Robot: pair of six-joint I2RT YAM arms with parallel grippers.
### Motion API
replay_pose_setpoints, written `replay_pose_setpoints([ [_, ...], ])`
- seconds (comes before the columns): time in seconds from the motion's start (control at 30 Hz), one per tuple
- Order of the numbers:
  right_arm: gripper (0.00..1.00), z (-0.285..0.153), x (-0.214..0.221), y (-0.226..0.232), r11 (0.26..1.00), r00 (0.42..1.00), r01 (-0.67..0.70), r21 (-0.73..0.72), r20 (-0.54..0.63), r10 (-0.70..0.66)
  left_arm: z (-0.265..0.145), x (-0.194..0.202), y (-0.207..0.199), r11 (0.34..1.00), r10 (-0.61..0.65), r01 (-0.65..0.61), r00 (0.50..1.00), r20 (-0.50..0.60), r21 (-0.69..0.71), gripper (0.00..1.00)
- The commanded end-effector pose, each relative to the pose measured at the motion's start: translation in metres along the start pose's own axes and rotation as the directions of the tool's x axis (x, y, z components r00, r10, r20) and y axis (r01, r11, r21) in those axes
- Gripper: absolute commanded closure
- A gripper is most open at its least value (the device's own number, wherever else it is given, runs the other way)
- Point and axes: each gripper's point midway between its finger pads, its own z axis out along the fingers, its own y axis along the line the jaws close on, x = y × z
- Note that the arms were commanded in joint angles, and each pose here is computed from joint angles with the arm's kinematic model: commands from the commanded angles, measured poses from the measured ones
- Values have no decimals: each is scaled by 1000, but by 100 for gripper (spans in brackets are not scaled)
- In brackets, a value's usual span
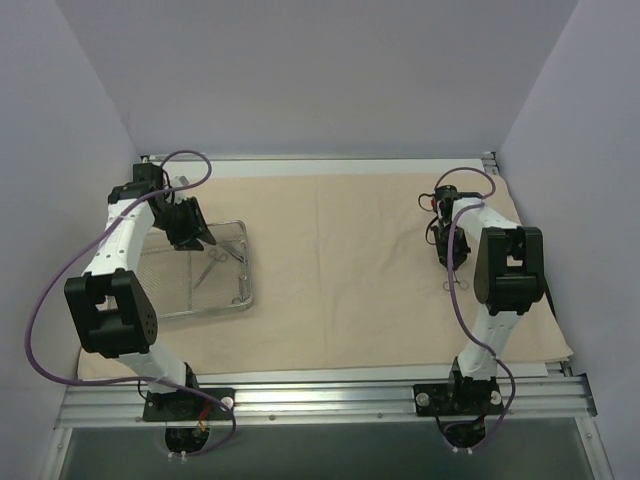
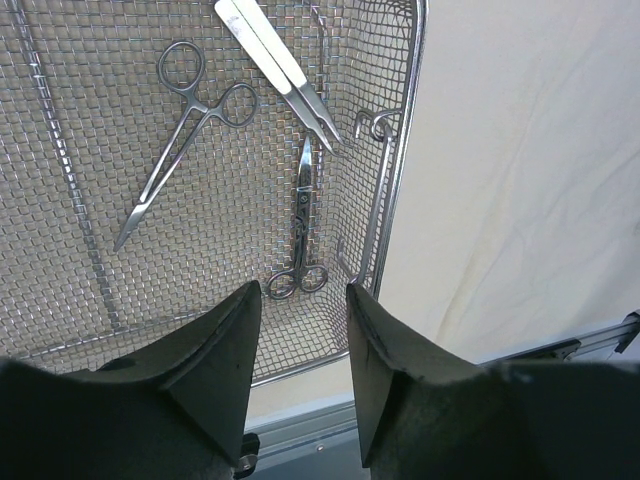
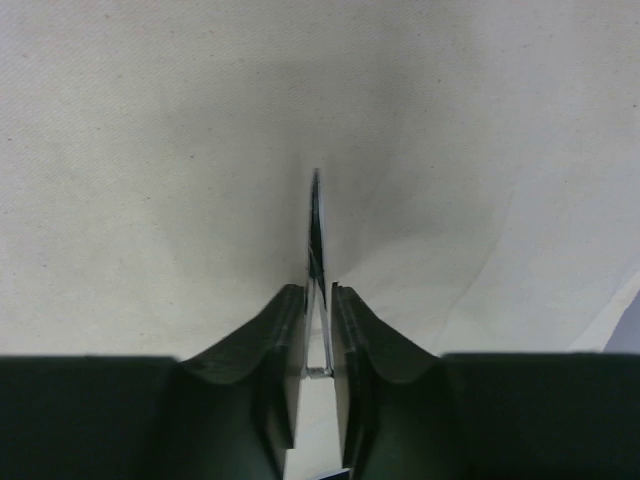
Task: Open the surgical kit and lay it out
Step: Place the medical item in the surgical kit, then pick up the medical item from the container.
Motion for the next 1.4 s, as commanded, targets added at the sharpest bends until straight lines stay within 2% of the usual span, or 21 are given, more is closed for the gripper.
replay_pose_setpoints([
  [0.0,79,2,11,-5,999,999,2,43,-47,0,-2,-10,-2,1000,16,-16,999,27,14,50],
  [0.1,68,-7,6,-9,997,1000,-8,83,-29,10,-2,-11,-1,1000,14,-14,999,30,11,46],
  [0.17,65,-17,0,-8,995,1000,-26,93,-6,27,-2,-11,-1,1000,11,-11,1000,28,8,45],
  [0.23,63,-39,-21,1,995,997,-41,95,76,34,0,-11,2,1000,9,-9,1000,26,-5,44],
  [0.3,62,-75,-49,5,989,974,-72,126,222,42,3,-11,5,1000,2,-2,1000,16,-20,45],
  [0.37,64,-128,-89,18,987,905,-101,123,423,41,9,-9,15,998,-15,14,1000,-10,-63,46],
  [0.4,65,-142,-100,20,988,880,-126,93,471,68,11,-10,17,997,-18,17,1000,-15,-78,49],
  [0.43,60,-165,-118,19,983,827,-178,37,547,130,13,-10,22,994,-21,19,1000,-21,-108,51],
  [0.47,52,-172,-126,14,975,801,-224,-1,569,185,19,-7,27,992,-28,22,998,-48,-127,52],
  [0.5,33,-177,-132,20,973,789,-218,-81,572,225,21,-10,30,989,-27,20,998,-50,-147,53],
  [0.53,23,-184,-142,23,966,774,-216,-143,579,258,22,-10,36,980,-20,9,998,-51,-198,56],
  [0.57,9,-183,-146,28,961,776,-203,-190,567,276,28,-8,41,974,-23,5,997,-76,-225,58],
  [0.6,1,-180,-148,35,950,793,-177,-257,534,292,31,-10,45,969,-18,-3,997,-81,-247,60],
  [0.63,0,-172,-151,43,948,813,-153,-278,510,281,32,-13,45,964,-3,-18,997,-78,-267,62],
  [0.7,0,-179,-157,56,946,813,-106,-305,521,259,39,-14,59,939,3,-40,994,-108,-340,64],
  [0.8,1,-184,-162,64,946,796,-80,-314,551,250,49,-14,68,913,24,-80,989,-144,-401,69],
  [0.93,1,-195,-162,73,932,783,-30,-360,571,245,58,-13,73,876,73,-145,983,-171,-459,69],
  [1.13,1,-198,-158,74,931,785,-7,-364,575,231,73,-12,60,843,164,-244,965,-203,-480,48],
  [1.27,2,-196,-155,80,928,791,7,-373,569,224,83,-10,61,821,184,-280,955,-234,-497,46],
  [1.37,2,-199,-155,81,929,787,10,-370,576,221,91,-8,67,809,174,-288,950,-258,-512,48],
])
